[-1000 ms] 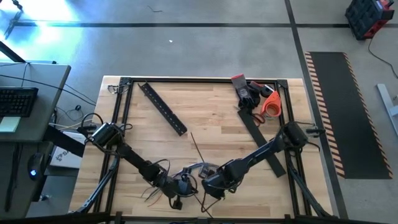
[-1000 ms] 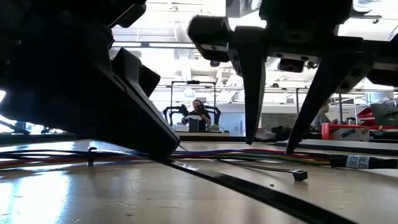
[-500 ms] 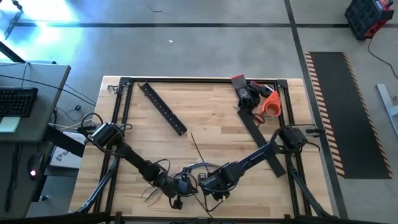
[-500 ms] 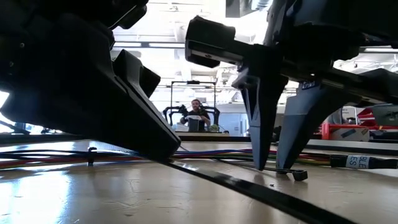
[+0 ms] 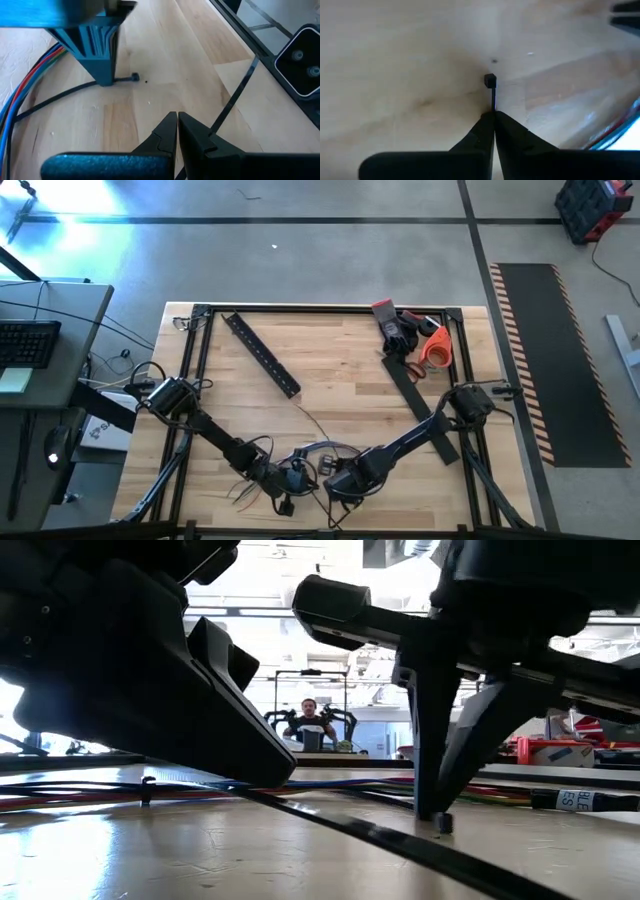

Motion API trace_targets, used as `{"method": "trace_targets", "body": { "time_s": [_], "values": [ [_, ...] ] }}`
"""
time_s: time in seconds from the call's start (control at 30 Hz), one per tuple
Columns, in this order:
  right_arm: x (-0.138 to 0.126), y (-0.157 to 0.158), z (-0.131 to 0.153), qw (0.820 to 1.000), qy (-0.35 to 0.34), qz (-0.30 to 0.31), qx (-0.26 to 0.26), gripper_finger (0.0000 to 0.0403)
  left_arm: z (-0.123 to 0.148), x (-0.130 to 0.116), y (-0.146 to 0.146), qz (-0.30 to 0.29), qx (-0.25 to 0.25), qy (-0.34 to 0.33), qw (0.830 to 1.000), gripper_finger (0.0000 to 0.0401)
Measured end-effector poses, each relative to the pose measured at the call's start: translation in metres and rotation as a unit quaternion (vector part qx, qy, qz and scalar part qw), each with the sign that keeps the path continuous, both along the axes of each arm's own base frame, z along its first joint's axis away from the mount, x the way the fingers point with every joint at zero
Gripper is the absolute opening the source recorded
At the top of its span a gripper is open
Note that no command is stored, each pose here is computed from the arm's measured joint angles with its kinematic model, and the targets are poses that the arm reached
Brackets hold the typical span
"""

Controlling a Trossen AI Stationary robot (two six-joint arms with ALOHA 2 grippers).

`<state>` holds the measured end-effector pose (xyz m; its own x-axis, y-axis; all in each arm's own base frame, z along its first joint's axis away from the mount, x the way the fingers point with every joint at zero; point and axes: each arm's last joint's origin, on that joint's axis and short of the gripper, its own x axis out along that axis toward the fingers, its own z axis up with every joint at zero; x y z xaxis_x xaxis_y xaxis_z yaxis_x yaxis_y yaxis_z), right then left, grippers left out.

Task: Ziptie cables
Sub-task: Wrap the cable wires with the black zip tie

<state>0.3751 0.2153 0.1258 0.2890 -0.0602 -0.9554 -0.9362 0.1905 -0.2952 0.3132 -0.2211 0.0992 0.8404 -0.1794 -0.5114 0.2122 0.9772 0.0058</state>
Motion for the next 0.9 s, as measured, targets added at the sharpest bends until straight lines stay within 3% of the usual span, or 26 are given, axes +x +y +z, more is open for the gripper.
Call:
{"method": "trace_targets", "body": {
  "time_s": [0.2, 0.37, 0.53, 0.8, 0.9],
  "values": [
    [-0.007, 0.009, -0.007, 0.992, -0.044, -0.110, 0.053, 0.0000, 0.000, 0.000, 0.000, 0.004, 0.002, -0.003, 1.000, 0.0001],
    [-0.023, 0.004, -0.023, 0.960, -0.119, -0.208, 0.147, 0.0000, 0.001, 0.000, -0.001, 0.004, -0.002, -0.008, 1.000, 0.0001],
    [-0.045, -0.001, -0.029, 0.896, -0.218, -0.302, 0.241, 0.0000, 0.001, 0.001, 0.000, 0.004, 0.008, -0.011, 1.000, 0.0001],
    [-0.072, -0.013, -0.048, 0.786, -0.277, -0.427, 0.352, 0.0000, 0.001, 0.001, 0.000, 0.006, 0.009, -0.012, 1.000, 0.0001],
    [-0.076, -0.017, -0.051, 0.763, -0.290, -0.448, 0.365, 0.0000, 0.001, 0.000, 0.000, 0.007, 0.008, -0.011, 1.000, 0.0000]
  ]
}}
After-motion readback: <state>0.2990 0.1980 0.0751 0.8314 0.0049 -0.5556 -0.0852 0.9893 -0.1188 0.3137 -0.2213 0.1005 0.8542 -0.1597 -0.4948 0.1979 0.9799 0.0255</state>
